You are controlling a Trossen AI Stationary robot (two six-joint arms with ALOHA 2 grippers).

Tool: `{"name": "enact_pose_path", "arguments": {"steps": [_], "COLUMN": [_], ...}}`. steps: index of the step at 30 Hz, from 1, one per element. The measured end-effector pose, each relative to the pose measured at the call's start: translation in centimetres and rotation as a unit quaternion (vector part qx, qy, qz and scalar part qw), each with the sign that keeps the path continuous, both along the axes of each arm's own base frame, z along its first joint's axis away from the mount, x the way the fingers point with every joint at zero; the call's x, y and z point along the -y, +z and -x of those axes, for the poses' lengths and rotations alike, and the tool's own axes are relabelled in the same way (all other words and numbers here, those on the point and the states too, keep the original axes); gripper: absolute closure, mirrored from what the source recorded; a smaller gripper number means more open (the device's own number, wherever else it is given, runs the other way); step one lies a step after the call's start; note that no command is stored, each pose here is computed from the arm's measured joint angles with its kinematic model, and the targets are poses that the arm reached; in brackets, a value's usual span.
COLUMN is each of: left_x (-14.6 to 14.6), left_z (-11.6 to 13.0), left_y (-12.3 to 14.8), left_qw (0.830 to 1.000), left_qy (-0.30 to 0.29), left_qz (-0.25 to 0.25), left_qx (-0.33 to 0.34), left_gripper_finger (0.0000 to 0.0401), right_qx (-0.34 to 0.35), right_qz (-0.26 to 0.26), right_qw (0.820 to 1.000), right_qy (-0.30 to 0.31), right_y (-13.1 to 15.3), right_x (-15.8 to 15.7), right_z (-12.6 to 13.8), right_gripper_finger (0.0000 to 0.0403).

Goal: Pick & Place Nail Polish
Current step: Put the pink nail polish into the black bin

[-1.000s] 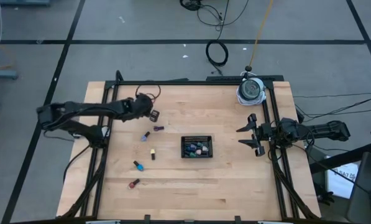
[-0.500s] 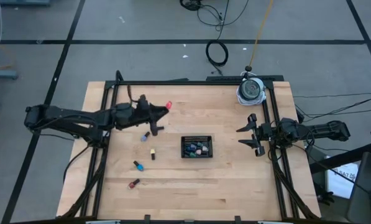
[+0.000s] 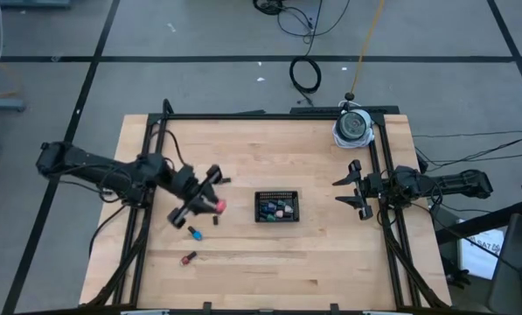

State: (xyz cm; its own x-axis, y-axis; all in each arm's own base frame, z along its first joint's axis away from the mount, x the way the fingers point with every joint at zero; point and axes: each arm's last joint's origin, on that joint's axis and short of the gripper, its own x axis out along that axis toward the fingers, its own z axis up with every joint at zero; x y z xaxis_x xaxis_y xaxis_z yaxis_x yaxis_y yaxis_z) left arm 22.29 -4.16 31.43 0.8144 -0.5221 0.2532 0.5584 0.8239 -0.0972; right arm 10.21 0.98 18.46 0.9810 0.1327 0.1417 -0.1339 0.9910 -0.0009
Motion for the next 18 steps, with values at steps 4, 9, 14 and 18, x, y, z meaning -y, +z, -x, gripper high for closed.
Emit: {"name": "enact_pose_path", "arguments": {"steps": [4, 9, 14, 18], "left_x": [1.3, 2.0, 2.5, 2.9], "left_z": [0.2, 0.4, 0.5, 0.6], "left_y": [0.0, 0.0, -0.1, -0.1], "left_qw": [1.0, 1.0, 0.999, 0.998], "left_qy": [-0.01, 0.001, 0.003, 0.001], "left_qz": [-0.007, -0.008, -0.042, -0.052], "left_qx": [0.009, 0.012, 0.025, 0.034], "left_gripper_finger": [0.036, 0.0358, 0.0363, 0.0363], "right_qx": [0.0, 0.0, 0.0, 0.0], "right_qz": [0.0, 0.0, 0.0, 0.0], "right_qw": [1.0, 1.0, 1.0, 1.0], "right_qy": [0.0, 0.0, 0.0, 0.0], "right_y": [0.0, 0.0, 0.0, 0.0], "right_x": [0.0, 0.0, 0.0, 0.0], "right_z": [0.0, 0.0, 0.0, 0.0], "right_gripper_finger": [0.0207, 0.0208, 0.021, 0.0211]}}
